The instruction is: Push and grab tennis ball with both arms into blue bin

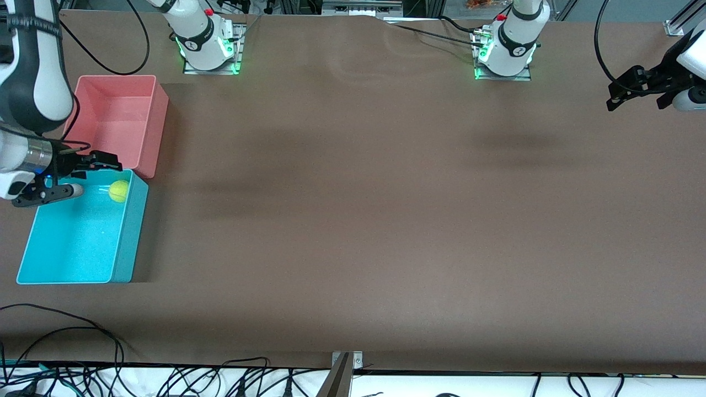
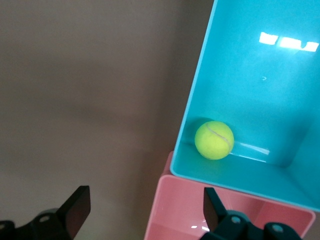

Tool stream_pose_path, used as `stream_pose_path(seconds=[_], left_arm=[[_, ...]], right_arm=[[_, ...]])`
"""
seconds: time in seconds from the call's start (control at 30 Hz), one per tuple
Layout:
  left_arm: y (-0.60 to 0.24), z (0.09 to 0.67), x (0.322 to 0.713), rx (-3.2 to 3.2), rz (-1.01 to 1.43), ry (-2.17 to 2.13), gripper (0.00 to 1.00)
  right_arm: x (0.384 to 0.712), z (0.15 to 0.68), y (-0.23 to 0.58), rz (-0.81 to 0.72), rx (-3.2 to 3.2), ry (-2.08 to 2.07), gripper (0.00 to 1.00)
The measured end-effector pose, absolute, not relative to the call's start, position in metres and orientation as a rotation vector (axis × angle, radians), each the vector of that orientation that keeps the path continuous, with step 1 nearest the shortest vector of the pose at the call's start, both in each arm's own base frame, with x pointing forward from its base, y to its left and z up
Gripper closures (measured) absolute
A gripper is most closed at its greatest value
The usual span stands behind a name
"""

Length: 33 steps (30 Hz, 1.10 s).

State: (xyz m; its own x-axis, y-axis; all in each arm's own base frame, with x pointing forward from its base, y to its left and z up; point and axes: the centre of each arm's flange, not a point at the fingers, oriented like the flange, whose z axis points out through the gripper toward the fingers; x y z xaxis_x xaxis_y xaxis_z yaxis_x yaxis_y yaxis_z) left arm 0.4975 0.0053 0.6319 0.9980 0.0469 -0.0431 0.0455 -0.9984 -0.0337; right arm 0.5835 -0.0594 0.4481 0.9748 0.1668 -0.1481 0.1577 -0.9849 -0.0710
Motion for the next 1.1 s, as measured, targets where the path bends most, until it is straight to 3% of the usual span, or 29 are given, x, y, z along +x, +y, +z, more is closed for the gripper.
stream_pose_path(seconds=[0.33,0.57,1.1], left_arm=[[0.006,0.632,0.498,-3.107,0.068,-0.074,0.0],[0.006,0.632,0.498,-3.107,0.068,-0.075,0.0],[0.006,0.643,0.498,-3.108,0.031,-0.077,0.0]], right_arm=[[0.554,0.565,-0.012,0.066,-3.082,-0.286,0.0],[0.546,0.625,-0.01,0.083,-3.09,-0.189,0.0],[0.552,0.63,-0.029,0.097,-3.097,-0.051,0.0]])
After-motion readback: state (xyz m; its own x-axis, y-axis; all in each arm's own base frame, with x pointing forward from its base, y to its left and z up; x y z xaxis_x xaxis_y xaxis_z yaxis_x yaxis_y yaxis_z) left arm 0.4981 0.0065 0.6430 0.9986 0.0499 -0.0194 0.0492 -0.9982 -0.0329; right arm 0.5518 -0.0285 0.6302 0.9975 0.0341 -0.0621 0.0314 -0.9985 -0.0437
